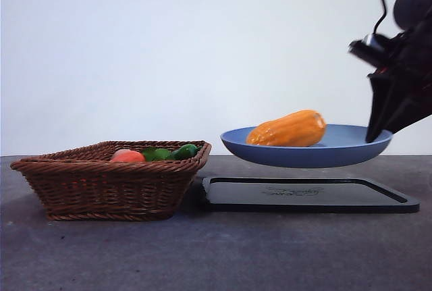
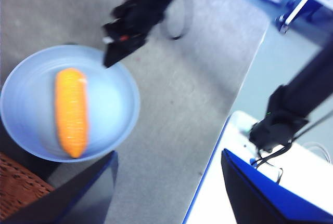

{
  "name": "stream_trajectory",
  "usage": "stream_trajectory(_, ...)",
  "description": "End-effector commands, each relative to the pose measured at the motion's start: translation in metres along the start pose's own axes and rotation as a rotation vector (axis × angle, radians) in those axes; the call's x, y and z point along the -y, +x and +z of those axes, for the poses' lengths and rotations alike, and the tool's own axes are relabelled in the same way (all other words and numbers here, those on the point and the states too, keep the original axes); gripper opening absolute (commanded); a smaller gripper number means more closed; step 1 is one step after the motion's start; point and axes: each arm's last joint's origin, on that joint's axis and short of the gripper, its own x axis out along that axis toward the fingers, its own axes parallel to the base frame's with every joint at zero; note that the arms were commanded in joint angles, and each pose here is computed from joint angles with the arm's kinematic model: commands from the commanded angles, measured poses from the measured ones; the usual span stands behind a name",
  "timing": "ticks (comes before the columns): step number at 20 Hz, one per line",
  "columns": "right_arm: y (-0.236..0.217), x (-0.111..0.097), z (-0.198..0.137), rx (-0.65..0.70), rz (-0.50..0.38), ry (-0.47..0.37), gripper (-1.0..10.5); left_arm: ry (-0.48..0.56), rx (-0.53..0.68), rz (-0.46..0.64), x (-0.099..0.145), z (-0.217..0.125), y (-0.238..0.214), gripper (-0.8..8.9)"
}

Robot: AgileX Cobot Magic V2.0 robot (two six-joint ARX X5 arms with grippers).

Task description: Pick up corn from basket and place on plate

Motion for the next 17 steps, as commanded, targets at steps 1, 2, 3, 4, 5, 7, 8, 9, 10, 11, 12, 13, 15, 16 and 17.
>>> stream_trajectory(1,0.013,0.004,0.020,-0.011,0.005,0.001,0.0,0.017,0.062,-0.010,0.008,0.004,-0.018,3.25)
stream_trajectory(2,0.019,0.006,0.028,-0.017,0.004,0.004,0.0,0.008,0.082,-0.012,0.010,0.003,-0.026,3.25)
stream_trajectory(3,0.025,0.008,0.034,-0.020,0.004,0.005,0.0,0.007,0.096,-0.014,0.012,0.003,-0.031,3.25)
stream_trajectory(4,0.030,0.011,0.039,-0.026,0.004,0.009,0.0,0.010,0.108,-0.015,0.013,0.002,-0.036,3.25)
stream_trajectory(5,0.035,0.013,0.044,-0.031,0.003,0.012,0.0,0.014,0.118,-0.016,0.014,0.001,-0.040,3.25)
stream_trajectory(7,0.047,0.019,0.049,-0.041,0.001,0.018,0.0,0.017,0.129,-0.016,0.016,0.001,-0.045,3.25)
stream_trajectory(8,0.052,0.021,0.051,-0.038,0.001,0.016,0.0,0.016,0.128,-0.017,0.016,0.000,-0.045,3.25)
stream_trajectory(9,0.056,0.023,0.052,-0.035,0.001,0.015,0.0,0.015,0.125,-0.016,0.016,0.000,-0.045,3.25)
stream_trajectory(10,0.059,0.025,0.053,-0.034,0.002,0.014,0.0,0.012,0.118,-0.015,0.016,-0.001,-0.045,3.25)
stream_trajectory(11,0.061,0.026,0.053,-0.035,-0.001,0.014,0.0,0.010,0.111,-0.014,0.015,-0.001,-0.044,3.25)
stream_trajectory(12,0.064,0.028,0.054,-0.035,-0.002,0.014,0.0,0.009,0.108,-0.014,0.015,-0.001,-0.044,3.25)
stream_trajectory(13,0.065,0.029,0.054,-0.038,-0.004,0.016,0.0,0.009,0.108,-0.014,0.015,-0.001,-0.044,3.25)
stream_trajectory(15,0.069,0.030,0.053,-0.050,-0.006,0.020,0.0,0.009,0.109,-0.013,0.015,-0.001,-0.044,3.25)
stream_trajectory(16,0.069,0.030,0.053,-0.051,-0.006,0.020,0.0,0.009,0.109,-0.013,0.015,-0.001,-0.044,3.25)
stream_trajectory(17,0.069,0.030,0.053,-0.052,-0.007,0.021,0.0,0.009,0.108,-0.013,0.015,-0.001,-0.044,3.25)
